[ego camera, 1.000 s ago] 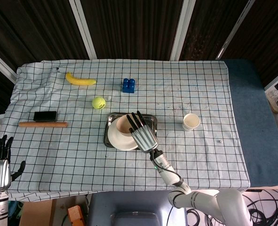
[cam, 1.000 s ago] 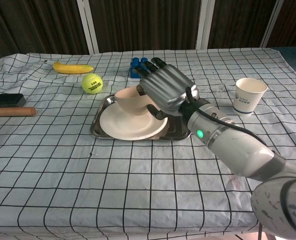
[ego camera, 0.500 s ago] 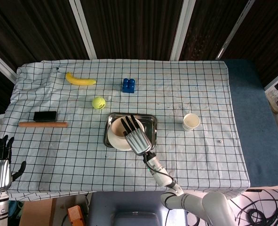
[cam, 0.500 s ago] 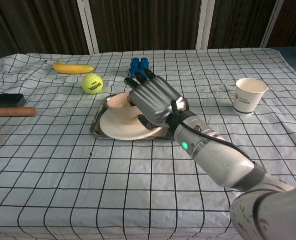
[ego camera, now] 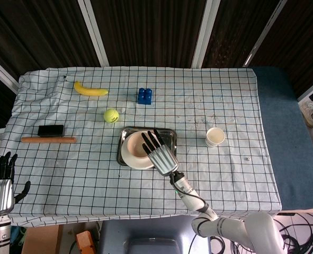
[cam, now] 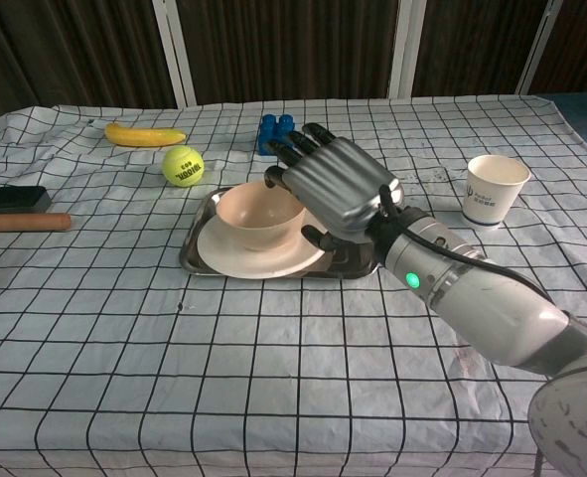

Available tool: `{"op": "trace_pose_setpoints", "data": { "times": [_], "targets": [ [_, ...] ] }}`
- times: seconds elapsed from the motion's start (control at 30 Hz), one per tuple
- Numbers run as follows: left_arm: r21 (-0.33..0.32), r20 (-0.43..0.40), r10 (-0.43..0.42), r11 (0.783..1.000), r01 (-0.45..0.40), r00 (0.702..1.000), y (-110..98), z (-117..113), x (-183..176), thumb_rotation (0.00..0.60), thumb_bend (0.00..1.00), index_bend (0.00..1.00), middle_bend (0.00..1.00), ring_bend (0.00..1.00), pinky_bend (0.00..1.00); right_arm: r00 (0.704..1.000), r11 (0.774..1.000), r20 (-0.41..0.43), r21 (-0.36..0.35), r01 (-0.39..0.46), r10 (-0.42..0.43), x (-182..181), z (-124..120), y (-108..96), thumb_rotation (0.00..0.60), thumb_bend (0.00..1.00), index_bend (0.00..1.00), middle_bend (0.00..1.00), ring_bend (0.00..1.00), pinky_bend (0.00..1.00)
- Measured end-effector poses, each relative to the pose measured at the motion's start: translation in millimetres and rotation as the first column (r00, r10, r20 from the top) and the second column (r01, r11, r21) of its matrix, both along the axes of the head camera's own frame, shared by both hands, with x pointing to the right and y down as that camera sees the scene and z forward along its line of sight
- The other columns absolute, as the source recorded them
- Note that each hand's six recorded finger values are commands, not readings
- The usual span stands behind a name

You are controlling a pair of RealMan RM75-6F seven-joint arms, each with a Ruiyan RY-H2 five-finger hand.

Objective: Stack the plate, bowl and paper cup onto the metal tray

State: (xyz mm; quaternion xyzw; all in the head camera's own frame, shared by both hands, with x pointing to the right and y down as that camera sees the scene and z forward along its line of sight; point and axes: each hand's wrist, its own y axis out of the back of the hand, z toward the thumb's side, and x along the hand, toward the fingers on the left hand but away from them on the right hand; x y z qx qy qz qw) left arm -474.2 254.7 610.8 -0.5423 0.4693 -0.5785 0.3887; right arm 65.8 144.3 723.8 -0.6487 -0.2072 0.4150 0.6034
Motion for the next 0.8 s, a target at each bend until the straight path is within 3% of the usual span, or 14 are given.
{"op": "trace_pose_setpoints", "data": {
  "times": [0.2, 0.53, 0.67, 0.8],
  "targets": [
    [0.000, -0.002, 0.002, 1.000, -0.002, 1.000, 0.7, -0.6, 0.4, 0.600, 0.30, 0.00, 0.00, 0.00, 0.00, 1.000, 1.000, 0.014, 0.016, -0.024, 0.024, 39.8, -29.2, -8.3, 0.600, 0.26, 0.21, 0.02, 0.00, 0.00],
    [-0.013, 0.000, 0.013, 1.000, -0.013, 1.000, 0.4, 3.4, 4.8, 0.600, 0.30, 0.00, 0.00, 0.00, 0.00, 0.978, 0.986, -0.134, 0.053, -0.156, 0.162, 193.5, -85.6, -17.9, 0.600, 0.26, 0.23, 0.01, 0.00, 0.00],
    [-0.020, -0.002, 0.022, 1.000, -0.022, 1.000, -1.0, 6.6, 8.3, 0.600, 0.30, 0.00, 0.00, 0.00, 0.00, 0.956, 0.975, -0.190, 0.031, -0.220, 0.222, 242.5, -94.0, -10.6, 0.600, 0.26, 0.23, 0.00, 0.00, 0.00],
    [-0.026, -0.002, 0.030, 0.999, -0.030, 1.000, -1.0, 9.5, 11.5, 0.600, 0.30, 0.00, 0.00, 0.00, 0.00, 0.944, 0.970, -0.227, 0.026, -0.241, 0.241, 260.8, -89.4, -9.0, 0.600, 0.25, 0.25, 0.00, 0.00, 0.00]
  ]
}}
